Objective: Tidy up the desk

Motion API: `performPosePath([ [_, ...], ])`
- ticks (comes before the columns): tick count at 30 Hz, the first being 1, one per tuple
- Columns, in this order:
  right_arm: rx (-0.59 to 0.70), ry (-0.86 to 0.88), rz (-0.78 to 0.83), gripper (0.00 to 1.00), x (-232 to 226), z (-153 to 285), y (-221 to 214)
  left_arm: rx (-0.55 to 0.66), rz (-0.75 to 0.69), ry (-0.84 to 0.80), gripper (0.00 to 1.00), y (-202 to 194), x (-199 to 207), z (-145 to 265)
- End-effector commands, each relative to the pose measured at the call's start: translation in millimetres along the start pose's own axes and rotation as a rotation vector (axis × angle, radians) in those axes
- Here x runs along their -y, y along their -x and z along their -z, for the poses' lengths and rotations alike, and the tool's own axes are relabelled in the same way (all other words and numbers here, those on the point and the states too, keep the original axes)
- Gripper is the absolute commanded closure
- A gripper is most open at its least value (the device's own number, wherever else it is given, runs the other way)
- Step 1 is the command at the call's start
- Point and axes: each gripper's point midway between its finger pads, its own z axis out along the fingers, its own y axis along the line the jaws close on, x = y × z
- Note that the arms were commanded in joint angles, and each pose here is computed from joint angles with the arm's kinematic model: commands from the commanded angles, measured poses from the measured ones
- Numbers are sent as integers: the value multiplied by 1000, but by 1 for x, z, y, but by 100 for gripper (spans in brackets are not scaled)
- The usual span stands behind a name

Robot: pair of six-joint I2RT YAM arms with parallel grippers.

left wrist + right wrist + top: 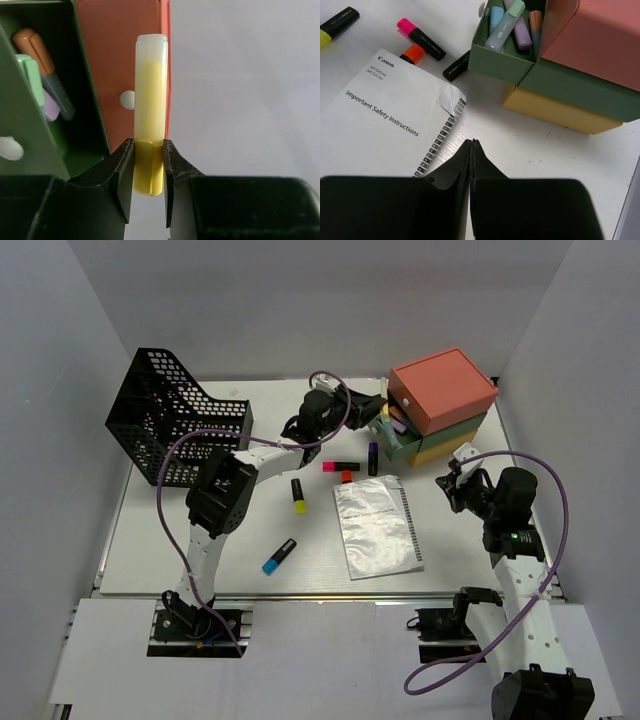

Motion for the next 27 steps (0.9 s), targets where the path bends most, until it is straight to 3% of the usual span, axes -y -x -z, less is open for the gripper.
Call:
performPosePath([
  [1, 35, -22, 20, 100, 5, 2, 9, 5, 2, 8, 78, -1, 0, -7],
  [4, 35, -22, 21, 100, 5, 2, 9, -10, 1, 27, 69, -8, -8, -11],
  [9, 36, -24, 23, 100, 6, 3, 10, -58, 1, 29, 66, -19, -14, -18],
  [13, 36, -21, 24, 100, 5, 3, 10, -71, -6, 30, 47, -20, -13, -23],
  [18, 34, -23, 22, 100, 6, 3, 9, -85, -23, 12, 41, -26, -5, -24],
  [23, 36, -17, 25, 100, 5, 3, 8, -95, -26, -4, 42, -28, 1, -22],
  [27, 30, 12, 43, 100, 0, 4, 6, -119, -70, -64, 51, -32, 25, -15],
])
